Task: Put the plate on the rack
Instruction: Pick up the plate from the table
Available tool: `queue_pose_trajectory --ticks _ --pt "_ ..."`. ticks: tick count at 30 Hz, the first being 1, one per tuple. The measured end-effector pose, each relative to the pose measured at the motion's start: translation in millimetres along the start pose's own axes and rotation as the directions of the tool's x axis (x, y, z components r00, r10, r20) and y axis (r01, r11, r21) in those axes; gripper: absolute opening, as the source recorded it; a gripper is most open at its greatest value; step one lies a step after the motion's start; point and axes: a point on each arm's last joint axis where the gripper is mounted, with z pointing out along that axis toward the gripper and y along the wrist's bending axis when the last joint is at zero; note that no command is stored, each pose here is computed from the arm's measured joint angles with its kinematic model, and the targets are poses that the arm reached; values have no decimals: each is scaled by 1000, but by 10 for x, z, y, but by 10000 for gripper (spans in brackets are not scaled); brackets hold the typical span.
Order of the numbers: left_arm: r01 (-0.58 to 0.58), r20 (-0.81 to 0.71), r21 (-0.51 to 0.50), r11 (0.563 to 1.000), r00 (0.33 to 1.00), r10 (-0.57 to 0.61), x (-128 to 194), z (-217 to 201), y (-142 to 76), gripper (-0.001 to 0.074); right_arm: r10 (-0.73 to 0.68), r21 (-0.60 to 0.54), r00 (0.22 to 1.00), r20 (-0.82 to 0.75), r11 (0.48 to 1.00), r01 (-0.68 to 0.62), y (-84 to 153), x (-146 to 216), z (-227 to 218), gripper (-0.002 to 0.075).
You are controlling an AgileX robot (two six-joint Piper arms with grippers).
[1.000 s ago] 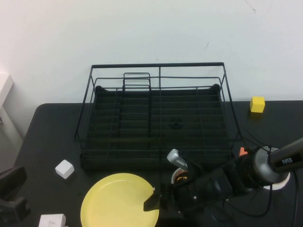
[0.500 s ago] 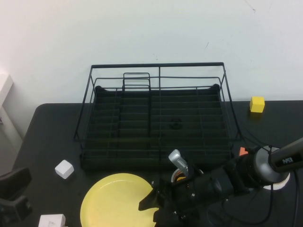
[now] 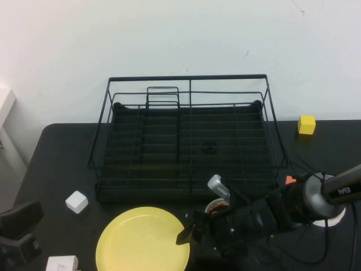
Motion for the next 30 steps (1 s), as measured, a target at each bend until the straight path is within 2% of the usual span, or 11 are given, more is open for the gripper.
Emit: queue_pose_trajectory --ticks 16,19,27,30 --pt "48 -6 28 998 999 -48 5 0 -28 -1 -23 -13 1000 6 1000 23 2 -118 141 412" --pt "67 -7 37 997 998 -67 4 0 -36 -1 -23 -8 1000 0 1000 23 -28 -112 163 348" --pt "85 -14 47 995 996 -85 10 -1 -45 -1 -34 1 999 -23 999 34 -121 -89 237 70" --pt "79 -14 47 996 997 -78 10 -1 -45 -1 -55 5 998 -23 998 55 -140 -90 251 23"
